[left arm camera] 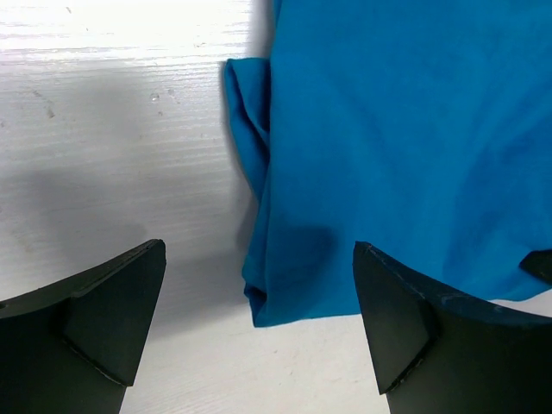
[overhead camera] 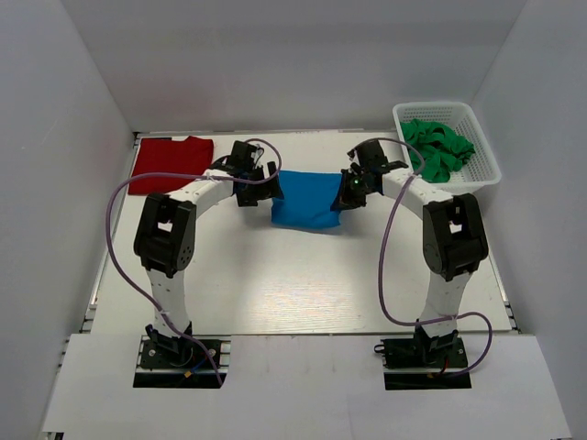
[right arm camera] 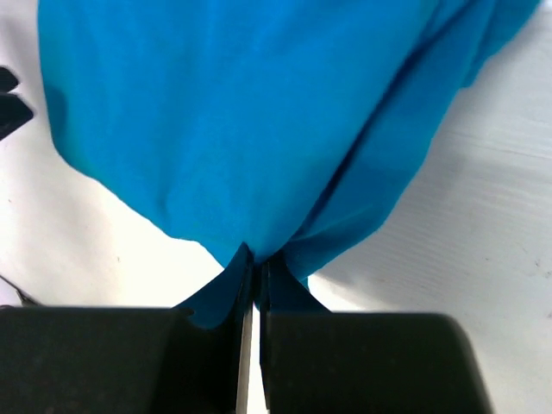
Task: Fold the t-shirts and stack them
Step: Smooth out wrinkles on the folded tshirt, then put the neatly folded tshirt into the corner of the board with the left arm
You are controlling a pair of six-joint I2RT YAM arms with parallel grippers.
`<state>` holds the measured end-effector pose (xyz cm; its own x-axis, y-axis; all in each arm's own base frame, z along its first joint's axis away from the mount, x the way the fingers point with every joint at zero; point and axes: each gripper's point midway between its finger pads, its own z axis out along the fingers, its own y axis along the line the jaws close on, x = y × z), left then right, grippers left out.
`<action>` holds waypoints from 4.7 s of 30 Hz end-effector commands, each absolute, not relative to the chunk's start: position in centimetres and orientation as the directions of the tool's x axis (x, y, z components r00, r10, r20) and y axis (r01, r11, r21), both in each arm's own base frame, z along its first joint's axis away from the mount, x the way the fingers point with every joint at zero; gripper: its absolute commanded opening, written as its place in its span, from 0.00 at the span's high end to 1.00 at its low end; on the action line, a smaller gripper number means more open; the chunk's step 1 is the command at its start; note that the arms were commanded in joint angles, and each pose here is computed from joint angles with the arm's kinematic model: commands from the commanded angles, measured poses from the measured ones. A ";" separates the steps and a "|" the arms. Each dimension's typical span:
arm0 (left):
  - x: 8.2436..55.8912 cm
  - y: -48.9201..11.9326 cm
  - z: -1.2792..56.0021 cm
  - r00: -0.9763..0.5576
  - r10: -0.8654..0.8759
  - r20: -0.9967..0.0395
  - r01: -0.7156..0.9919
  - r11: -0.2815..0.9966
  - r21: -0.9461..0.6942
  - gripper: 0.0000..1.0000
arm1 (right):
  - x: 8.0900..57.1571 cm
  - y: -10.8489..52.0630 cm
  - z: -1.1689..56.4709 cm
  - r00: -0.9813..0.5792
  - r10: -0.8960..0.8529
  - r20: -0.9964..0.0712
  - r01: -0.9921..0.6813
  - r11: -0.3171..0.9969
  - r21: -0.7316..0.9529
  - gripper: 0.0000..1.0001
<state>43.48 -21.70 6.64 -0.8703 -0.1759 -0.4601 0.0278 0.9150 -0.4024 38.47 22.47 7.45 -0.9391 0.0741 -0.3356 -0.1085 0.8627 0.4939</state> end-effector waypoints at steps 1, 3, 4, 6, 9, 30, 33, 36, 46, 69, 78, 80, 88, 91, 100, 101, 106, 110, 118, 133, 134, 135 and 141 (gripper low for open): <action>44.3 -22.3 6.9 -0.867 -0.183 -0.464 0.040 0.902 -0.430 0.01 | 39.3 23.6 10.3 -0.894 0.047 -0.446 -0.215 0.827 0.519 1.00; 44.1 -22.6 6.6 -0.876 -0.177 -0.449 0.045 0.896 -0.442 0.01 | 38.4 23.5 9.8 -0.893 0.053 -0.447 -0.227 0.805 0.548 1.00; 44.5 -22.4 7.0 -0.870 -0.195 -0.453 0.034 0.893 -0.449 0.01 | 39.0 23.9 10.3 -0.876 0.076 -0.477 -0.246 0.780 0.576 1.00; 44.5 -22.3 6.5 -0.874 -0.194 -0.446 0.030 0.894 -0.447 0.01 | 37.6 23.4 8.0 -0.889 0.078 -0.451 -0.232 0.773 0.591 1.00; 44.5 -22.3 6.1 -0.878 -0.193 -0.439 0.026 0.895 -0.444 0.01 | 36.4 24.0 6.6 -0.893 0.108 -0.437 -0.246 0.696 0.674 1.00; 45.2 -23.9 1.8 -0.913 -0.062 -0.404 0.115 0.909 -0.400 0.01 | 37.3 22.8 12.9 -0.830 0.094 -0.550 -0.386 0.615 0.688 0.09; 45.2 -24.2 1.4 -0.915 -0.049 -0.401 0.133 0.901 -0.413 0.04 | 37.0 22.4 14.4 -0.825 0.097 -0.557 -0.383 0.629 0.676 0.09; 45.1 -24.6 0.7 -0.912 -0.027 -0.410 0.166 0.889 -0.427 0.09 | 37.2 21.2 15.3 -0.808 0.129 -0.574 -0.363 0.658 0.660 0.09; 43.6 -27.6 -0.9 -0.921 0.051 -0.386 0.259 0.820 -0.510 0.33 | 37.2 17.9 16.8 -0.761 0.216 -0.612 -0.297 0.722 0.624 0.09; 51.4 -18.2 17.3 -0.573 0.091 -0.814 0.204 0.978 -0.034 1.00 | 36.7 13.4 17.6 -0.714 0.290 -0.637 -0.219 0.771 0.597 0.09; 52.8 -9.0 23.6 -0.465 0.221 -0.858 0.091 0.975 0.202 1.00 | 36.7 12.5 19.1 -0.687 0.295 -0.664 -0.215 0.791 0.573 0.09; 52.9 -7.2 24.2 -0.456 0.214 -0.864 0.048 0.975 0.217 1.00 | 36.6 12.1 19.9 -0.670 0.301 -0.678 -0.207 0.802 0.560 0.09; 54.2 1.7 28.1 -0.393 0.239 -0.888 -0.088 0.952 0.295 1.00 | 36.3 10.4 23.1 -0.595 0.293 -0.748 -0.198 0.849 0.490 0.09; 55.0 3.7 28.6 -0.379 0.213 -0.901 -0.113 0.955 0.273 1.00 | 36.3 10.3 23.8 -0.586 0.294 -0.755 -0.201 0.850 0.487 0.09; 56.9 7.2 29.1 -0.382 0.165 -0.909 -0.134 0.964 0.231 1.00 | 36.5 10.4 24.1 -0.582 0.299 -0.756 -0.203 0.847 0.492 0.09; 57.0 7.9 28.3 -0.396 0.160 -0.904 -0.143 0.962 0.232 1.00 | 36.5 10.4 23.9 -0.588 0.297 -0.752 -0.202 0.847 0.492 0.09; 57.9 8.7 26.6 -0.418 0.157 -0.895 -0.104 0.970 0.219 1.00 | 36.9 10.6 23.1 -0.609 0.299 -0.734 -0.192 0.843 0.503 0.09; 58.2 9.5 23.8 -0.466 0.138 -0.874 -0.117 0.970 0.215 1.00 | 37.2 10.5 22.8 -0.620 0.303 -0.724 -0.179 0.844 0.506 0.09; 58.8 13.2 20.9 -0.508 0.052 -0.860 -0.224 0.956 0.190 1.00 | 37.7 10.7 22.7 -0.630 0.304 -0.714 -0.176 0.840 0.513 0.09; 57.3 10.3 27.5 -0.370 -0.034 -0.929 -0.089 0.996 -0.001 1.00 | 38.0 11.2 21.3 -0.670 0.316 -0.672 -0.159 0.823 0.546 0.09; 57.2 9.7 28.2 -0.370 -0.034 -0.928 -0.063 0.998 -0.012 1.00 | 38.0 11.3 21.1 -0.672 0.313 -0.671 -0.158 0.825 0.543 0.09; 57.2 9.3 28.2 -0.369 -0.034 -0.929 -0.039 0.999 -0.021 1.00 | 37.9 11.2 21.0 -0.673 0.317 -0.668 -0.152 0.825 0.544 0.09; 56.9 7.6 29.4 -0.360 -0.062 -0.931 0.032 0.996 -0.079 1.00 | 37.9 11.0 21.3 -0.666 0.313 -0.677 -0.158 0.828 0.538 0.09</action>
<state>57.50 9.15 22.44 -0.4833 -0.0630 -0.8732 -0.0471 0.9978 -0.0459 37.18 11.04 19.11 -0.7043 0.3089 -0.6392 -0.1251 0.8323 0.5400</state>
